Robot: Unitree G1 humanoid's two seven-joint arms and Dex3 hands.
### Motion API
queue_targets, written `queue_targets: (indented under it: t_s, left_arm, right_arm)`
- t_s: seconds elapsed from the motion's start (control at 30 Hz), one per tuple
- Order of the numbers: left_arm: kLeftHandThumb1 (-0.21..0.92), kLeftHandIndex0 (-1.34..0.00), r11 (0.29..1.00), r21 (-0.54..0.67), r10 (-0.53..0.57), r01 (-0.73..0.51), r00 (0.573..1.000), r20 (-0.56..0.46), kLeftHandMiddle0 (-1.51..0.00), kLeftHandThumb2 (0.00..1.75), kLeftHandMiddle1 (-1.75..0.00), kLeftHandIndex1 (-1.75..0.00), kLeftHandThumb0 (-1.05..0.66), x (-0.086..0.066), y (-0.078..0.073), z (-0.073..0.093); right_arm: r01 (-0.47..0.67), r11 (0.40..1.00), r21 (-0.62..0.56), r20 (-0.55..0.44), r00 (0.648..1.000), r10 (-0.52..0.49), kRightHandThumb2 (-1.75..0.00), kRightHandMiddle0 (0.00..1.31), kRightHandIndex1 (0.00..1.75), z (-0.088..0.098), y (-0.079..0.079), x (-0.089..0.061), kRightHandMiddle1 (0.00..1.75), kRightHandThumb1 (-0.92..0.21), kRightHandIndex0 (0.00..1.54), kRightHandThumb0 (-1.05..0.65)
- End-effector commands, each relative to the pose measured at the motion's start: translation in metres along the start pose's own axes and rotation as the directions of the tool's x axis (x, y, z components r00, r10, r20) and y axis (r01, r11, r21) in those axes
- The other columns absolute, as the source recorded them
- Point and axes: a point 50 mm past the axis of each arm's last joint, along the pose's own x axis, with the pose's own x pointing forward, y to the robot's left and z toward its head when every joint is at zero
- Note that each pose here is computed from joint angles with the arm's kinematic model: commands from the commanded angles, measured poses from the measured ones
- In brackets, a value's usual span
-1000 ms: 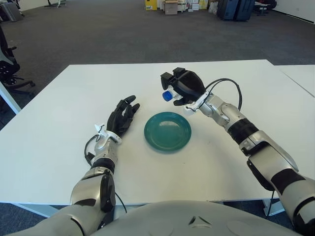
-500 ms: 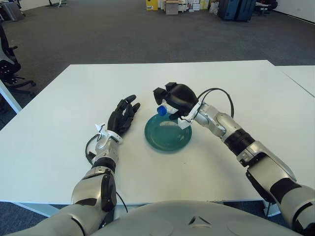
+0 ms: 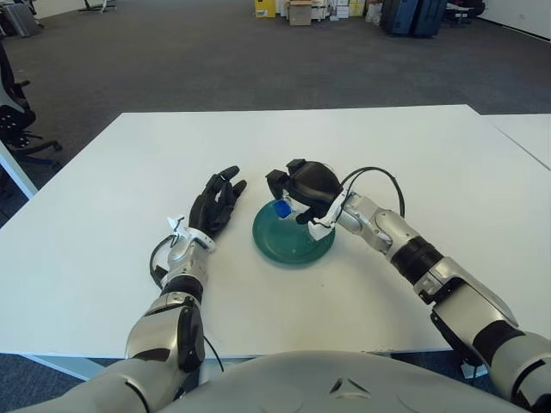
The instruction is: Put the bottle into the plate.
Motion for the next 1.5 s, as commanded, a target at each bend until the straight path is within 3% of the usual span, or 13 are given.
queue_targets:
  t_s: [0.0, 0.4, 0.47, 0.53, 0.7, 0.8, 0.87, 0.93, 0.97, 1.0, 1.1, 1.2, 1.47]
  left_arm:
    - [0.92, -0.17, 0.999, -0.022, 0.027, -0.028, 0.999, -0.045, -0.52, 0.6, -0.58, -0.96, -0.59, -0.007, 0.001, -0.011]
    - [0.92, -0.17, 0.999, -0.013, 0.036, -0.037, 0.998, -0.051, -0.5, 0.62, -0.56, -0.97, -0.62, -0.008, 0.002, -0.011]
    - [0.92, -0.17, 0.999, -0.017, 0.034, -0.035, 0.998, -0.051, -0.49, 0.63, -0.55, -0.98, -0.63, -0.008, 0.002, -0.011]
    - [0.92, -0.18, 0.999, -0.018, 0.031, -0.031, 0.998, -0.05, -0.49, 0.64, -0.55, -0.99, -0.63, -0.008, 0.002, -0.011]
    - [0.92, -0.21, 1.0, -0.016, 0.024, -0.025, 0.999, -0.045, -0.48, 0.67, -0.54, -1.01, -0.65, -0.007, 0.001, -0.01]
    - [0.92, -0.21, 0.999, -0.025, 0.04, -0.042, 0.998, -0.058, -0.47, 0.68, -0.53, -1.02, -0.65, -0.009, 0.004, -0.012]
    - [0.92, -0.2, 0.998, -0.03, 0.05, -0.052, 0.997, -0.066, -0.46, 0.68, -0.52, -1.02, -0.65, -0.011, 0.006, -0.013]
    - [0.92, -0.2, 0.997, -0.032, 0.071, -0.073, 0.995, -0.073, -0.46, 0.68, -0.52, -1.02, -0.65, -0.012, 0.008, -0.014]
    - [0.92, -0.2, 0.996, -0.032, 0.085, -0.088, 0.993, -0.077, -0.45, 0.67, -0.52, -1.02, -0.66, -0.012, 0.009, -0.014]
    - [0.92, -0.19, 0.994, -0.03, 0.101, -0.104, 0.992, -0.077, -0.44, 0.66, -0.52, -1.02, -0.66, -0.012, 0.01, -0.014]
    - [0.92, -0.18, 0.992, -0.015, 0.127, -0.128, 0.99, -0.064, -0.44, 0.59, -0.52, -1.03, -0.67, -0.012, 0.011, -0.013]
    - [0.92, -0.18, 0.989, 0.016, 0.147, -0.146, 0.988, -0.052, -0.42, 0.53, -0.52, -1.05, -0.65, -0.012, 0.011, -0.013]
    - [0.92, -0.12, 0.989, 0.005, 0.147, -0.146, 0.989, -0.037, -0.37, 0.52, -0.44, -1.03, -0.62, -0.012, 0.008, -0.015]
  right_arm:
    - [0.044, 0.999, -0.012, 0.018, 0.999, -0.044, -1.72, 0.66, 1.75, 0.002, -0.007, 0.001, 1.75, 0.04, 0.87, 0.0]
    - [-0.007, 0.98, 0.201, -0.028, 1.0, 0.013, -1.58, 0.56, 1.71, 0.002, 0.005, 0.001, 1.75, -0.08, 0.8, 0.0]
    - [0.007, 0.974, 0.227, -0.008, 1.0, -0.005, -1.56, 0.6, 1.73, 0.002, 0.004, 0.0, 1.66, -0.08, 0.8, 0.0]
    - [0.014, 0.969, 0.246, 0.012, 1.0, -0.017, -1.47, 0.56, 1.74, 0.002, 0.003, 0.0, 1.62, -0.15, 0.75, -0.01]
    - [0.004, 0.957, 0.29, 0.052, 0.998, -0.02, -1.19, 0.4, 1.75, 0.002, 0.003, 0.0, 1.73, -0.42, 0.44, -0.01]
    - [-0.007, 0.948, 0.32, 0.064, 0.998, -0.014, -1.07, 0.26, 1.74, 0.003, 0.005, 0.0, 1.74, -0.53, 0.42, -0.01]
    - [-0.011, 0.944, 0.328, 0.067, 0.998, -0.012, -0.71, 0.11, 1.7, 0.003, 0.006, 0.0, 1.68, -0.71, 0.3, -0.45]
    - [-0.022, 0.944, 0.328, 0.07, 0.998, -0.001, -0.56, 0.05, 1.69, 0.003, 0.01, 0.0, 1.65, -0.79, 0.26, -0.61]
    - [-0.031, 0.945, 0.326, 0.072, 0.997, 0.007, -0.5, 0.03, 1.48, 0.003, 0.013, 0.0, 1.49, -0.83, 0.2, -0.71]
    - [-0.039, 0.945, 0.325, 0.078, 0.997, 0.014, -0.48, 0.03, 1.38, 0.004, 0.015, 0.0, 1.42, -0.85, 0.18, -0.74]
    - [-0.044, 0.94, 0.337, 0.099, 0.995, 0.011, -0.49, 0.01, 0.85, 0.004, 0.016, 0.0, 0.97, -0.9, 0.13, -0.89]
    - [-0.036, 0.936, 0.349, 0.109, 0.994, -0.002, -0.52, 0.0, 0.59, 0.004, 0.014, 0.0, 0.82, -0.92, 0.12, -0.93]
    - [-0.053, 0.937, 0.346, 0.107, 0.994, 0.016, -0.6, 0.0, 0.18, 0.002, 0.013, 0.0, 0.62, -0.92, 0.11, -0.99]
